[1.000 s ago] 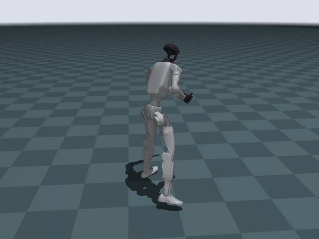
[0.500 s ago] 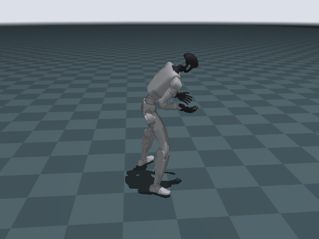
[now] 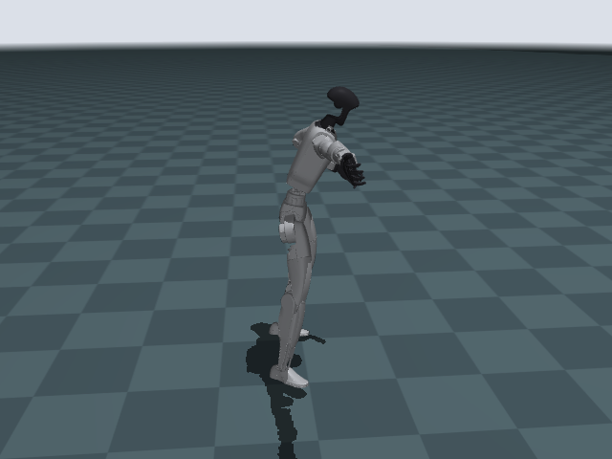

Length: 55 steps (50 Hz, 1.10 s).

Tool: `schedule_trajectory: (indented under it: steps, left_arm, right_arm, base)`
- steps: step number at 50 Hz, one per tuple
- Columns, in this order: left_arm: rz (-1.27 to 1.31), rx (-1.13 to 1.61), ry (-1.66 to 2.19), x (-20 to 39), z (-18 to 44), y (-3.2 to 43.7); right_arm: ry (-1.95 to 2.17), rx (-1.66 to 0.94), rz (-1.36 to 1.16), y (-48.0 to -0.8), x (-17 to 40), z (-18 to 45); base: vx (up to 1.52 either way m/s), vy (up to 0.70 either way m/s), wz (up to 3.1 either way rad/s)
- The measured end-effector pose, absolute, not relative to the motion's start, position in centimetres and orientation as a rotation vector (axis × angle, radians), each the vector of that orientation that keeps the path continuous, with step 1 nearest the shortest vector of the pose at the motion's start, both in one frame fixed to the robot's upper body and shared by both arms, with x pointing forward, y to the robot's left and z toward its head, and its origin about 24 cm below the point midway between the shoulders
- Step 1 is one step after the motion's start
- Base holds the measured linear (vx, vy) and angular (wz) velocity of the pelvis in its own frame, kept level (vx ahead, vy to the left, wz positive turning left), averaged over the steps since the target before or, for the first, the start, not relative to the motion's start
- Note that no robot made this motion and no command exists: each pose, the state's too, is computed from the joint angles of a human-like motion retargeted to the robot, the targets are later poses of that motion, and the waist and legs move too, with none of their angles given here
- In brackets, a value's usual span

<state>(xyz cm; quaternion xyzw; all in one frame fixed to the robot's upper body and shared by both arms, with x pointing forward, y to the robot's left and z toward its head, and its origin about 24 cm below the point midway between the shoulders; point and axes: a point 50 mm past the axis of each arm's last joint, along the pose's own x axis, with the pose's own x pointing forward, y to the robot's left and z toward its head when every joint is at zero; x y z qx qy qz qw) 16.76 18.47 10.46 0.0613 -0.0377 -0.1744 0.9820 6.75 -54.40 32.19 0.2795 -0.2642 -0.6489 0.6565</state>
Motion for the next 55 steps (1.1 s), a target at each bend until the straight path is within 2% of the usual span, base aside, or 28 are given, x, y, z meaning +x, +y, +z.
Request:
schedule_trajectory:
  steps: [3,6,10,13,17,20,23,27,33,38,43,48,51,55]
  left_arm:
    - [-0.306,0.139,-0.046,17.1,10.6,20.1]
    - [-0.262,0.089,-0.026,18.0,10.0,20.6]
    - [-0.284,-0.066,-0.070,20.2,9.9,18.1]
    - [-0.371,-0.238,-0.089,21.3,10.1,14.5]
    - [-0.453,-0.389,-0.139,21.7,11.0,11.3]
    - [-0.429,-0.369,-0.153,21.5,10.8,11.4]
    - [-0.381,-0.277,-0.138,21.1,9.9,12.6]
    - [-0.336,-0.080,-0.109,21.0,8.7,14.4]
    - [-0.232,0.197,-0.044,22.0,6.9,16.1]
    - [-0.145,0.340,-0.131,24.2,7.9,16.1]
    - [-0.180,0.231,-0.207,26.7,9.3,13.9]
    - [-0.337,-0.031,-0.178,27.5,9.8,10.1]
    - [-0.498,-0.126,-0.138,28.0,10.4,8.0]
    - [-0.728,-0.291,-0.070,27.9,10.7,6.4]
  right_arm:
    - [-0.682,0.420,-1.351,-53.5,4.2,37.2]
    - [-0.793,0.443,-1.199,-52.8,4.9,39.2]
    - [-0.897,0.576,-1.000,-51.3,11.5,39.8]
    - [-0.916,0.603,-0.851,-48.2,18.0,40.3]
    - [-0.881,0.496,-0.674,-43.4,24.0,39.4]
    - [-0.822,0.428,-0.595,-40.8,26.4,35.1]
    - [-0.781,0.361,-0.568,-39.3,26.2,30.9]
    - [-0.815,0.208,-0.601,-38.5,23.8,29.2]
    - [-0.942,0.093,-0.652,-36.9,21.2,29.4]
    - [-1.061,-0.072,-0.642,-33.6,21.2,31.6]
    - [-1.188,-0.358,-0.510,-28.0,21.5,33.1]
    - [-1.431,-1.026,-0.477,-22.3,20.2,35.2]
    - [-1.505,-1.039,-0.331,-19.4,19.6,34.8]
    - [-1.481,-0.923,0.081,-14.8,19.2,32.0]
  base:
    - [0.25,-0.78,0.04]
    - [0.18,-0.83,-0.43]
    - [0.16,-0.74,-0.52]
    - [0.23,-0.64,0.15]
    - [0.24,-0.49,0.57]
    - [0.22,-0.37,0.37]
    - [0.21,-0.28,0.11]
    - [0.17,-0.17,0.00]
    - [0.12,-0.04,-0.18]
    - [0.09,0.02,-0.36]
    - [0.07,-0.02,-0.08]
    - [0.07,-0.11,0.14]
    - [0.06,-0.19,-0.11]
    - [0.04,-0.28,-0.08]
